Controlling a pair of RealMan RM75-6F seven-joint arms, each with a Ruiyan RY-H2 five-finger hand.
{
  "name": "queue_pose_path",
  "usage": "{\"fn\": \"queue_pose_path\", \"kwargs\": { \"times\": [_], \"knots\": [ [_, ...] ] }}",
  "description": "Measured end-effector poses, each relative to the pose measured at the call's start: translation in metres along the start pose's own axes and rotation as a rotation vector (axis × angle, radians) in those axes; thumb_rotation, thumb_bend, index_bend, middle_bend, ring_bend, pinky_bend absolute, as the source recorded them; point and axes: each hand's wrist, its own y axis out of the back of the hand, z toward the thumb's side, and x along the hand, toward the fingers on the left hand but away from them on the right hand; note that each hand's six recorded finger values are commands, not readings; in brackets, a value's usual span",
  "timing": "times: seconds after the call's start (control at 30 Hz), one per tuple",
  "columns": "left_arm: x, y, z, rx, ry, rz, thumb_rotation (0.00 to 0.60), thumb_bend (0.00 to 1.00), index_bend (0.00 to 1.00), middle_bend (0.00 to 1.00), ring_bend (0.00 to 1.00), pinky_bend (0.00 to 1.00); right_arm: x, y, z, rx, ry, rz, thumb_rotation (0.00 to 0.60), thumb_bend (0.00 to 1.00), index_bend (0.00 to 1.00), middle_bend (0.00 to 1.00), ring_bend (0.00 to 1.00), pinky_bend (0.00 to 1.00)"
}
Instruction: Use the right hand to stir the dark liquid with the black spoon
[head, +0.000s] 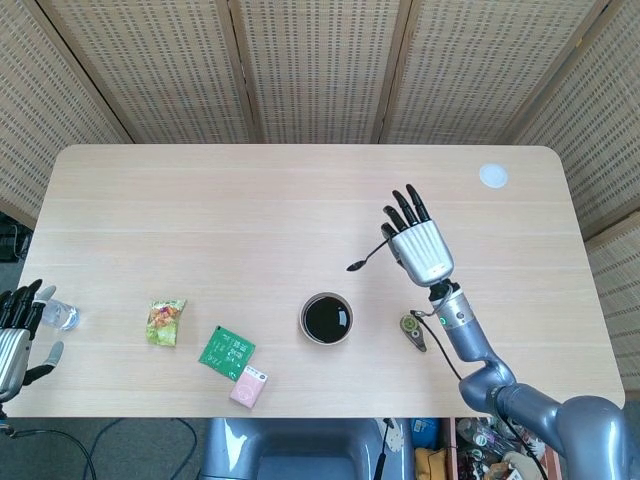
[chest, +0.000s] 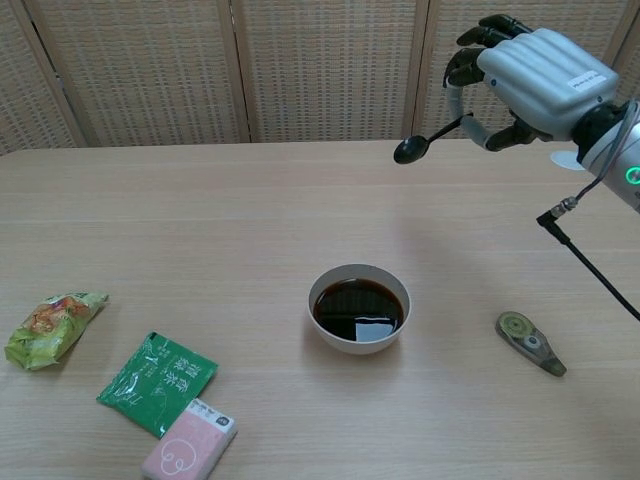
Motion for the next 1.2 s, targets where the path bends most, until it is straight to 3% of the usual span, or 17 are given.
{"fn": "queue_pose_path", "kwargs": {
  "times": [0.7,1.2],
  "knots": [
    [-0.001,-0.001,0.001,-0.002,-0.011,-0.002,0.6,0.39,0.0,0.0,0.0,0.0,0.023,-0.014,0.041,0.232,0.242,-0.094,0.6,0.68,0.77,0.4,0.16,0.0],
    [-0.002,0.0,-0.001,0.002,-0.019,-0.002,0.6,0.38,0.0,0.0,0.0,0.0,0.031,-0.031,0.072,0.341,0.376,-0.096,0.6,0.69,0.78,0.4,0.15,0.0]
  ]
}}
